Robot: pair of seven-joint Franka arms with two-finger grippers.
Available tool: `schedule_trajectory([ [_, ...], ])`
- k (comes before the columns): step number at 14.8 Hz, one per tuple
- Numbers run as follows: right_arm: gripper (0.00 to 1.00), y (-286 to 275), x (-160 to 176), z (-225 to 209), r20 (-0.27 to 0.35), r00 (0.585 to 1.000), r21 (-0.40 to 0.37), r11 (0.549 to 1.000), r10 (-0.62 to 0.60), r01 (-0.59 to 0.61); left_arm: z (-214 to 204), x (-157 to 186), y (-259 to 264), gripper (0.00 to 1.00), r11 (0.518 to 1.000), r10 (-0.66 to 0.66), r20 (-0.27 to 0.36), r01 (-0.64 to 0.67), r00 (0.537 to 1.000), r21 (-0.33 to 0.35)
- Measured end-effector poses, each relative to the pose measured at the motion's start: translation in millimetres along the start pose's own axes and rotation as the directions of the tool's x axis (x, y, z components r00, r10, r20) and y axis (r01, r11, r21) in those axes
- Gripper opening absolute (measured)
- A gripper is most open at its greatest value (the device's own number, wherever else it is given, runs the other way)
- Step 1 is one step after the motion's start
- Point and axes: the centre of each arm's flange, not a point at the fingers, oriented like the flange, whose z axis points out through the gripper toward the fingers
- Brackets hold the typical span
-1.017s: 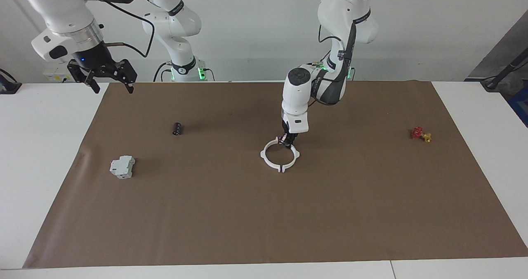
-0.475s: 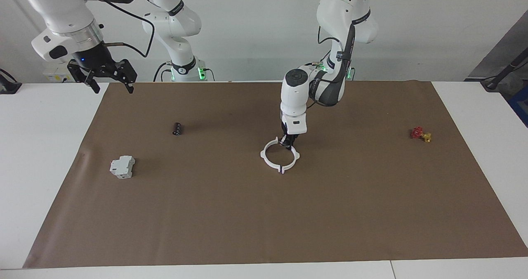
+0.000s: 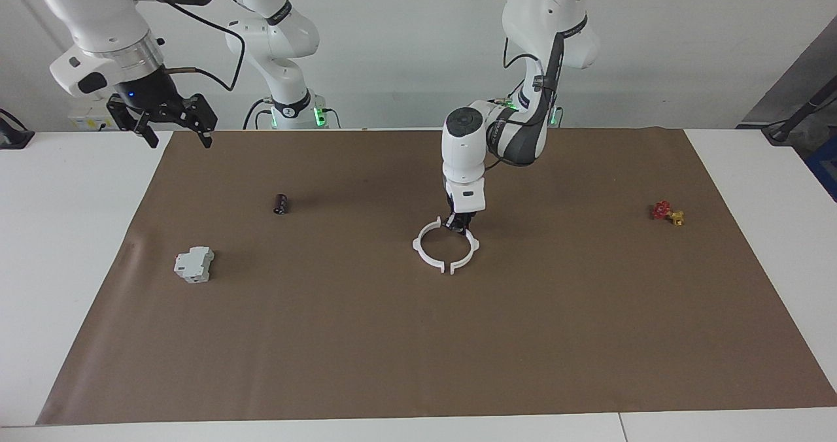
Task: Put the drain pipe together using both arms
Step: 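Press the held clamp half against the placed half to close the ring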
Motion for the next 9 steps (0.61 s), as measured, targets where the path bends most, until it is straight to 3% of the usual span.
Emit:
schedule_trajectory([
  [9,1.00,0.0,0.0,0.0,0.000,1.000,0.000,1.000,0.000,0.000,-0.4,-1.0,3.1,0.07,0.998,-0.064,-0.010,0.064,0.998,-0.023],
])
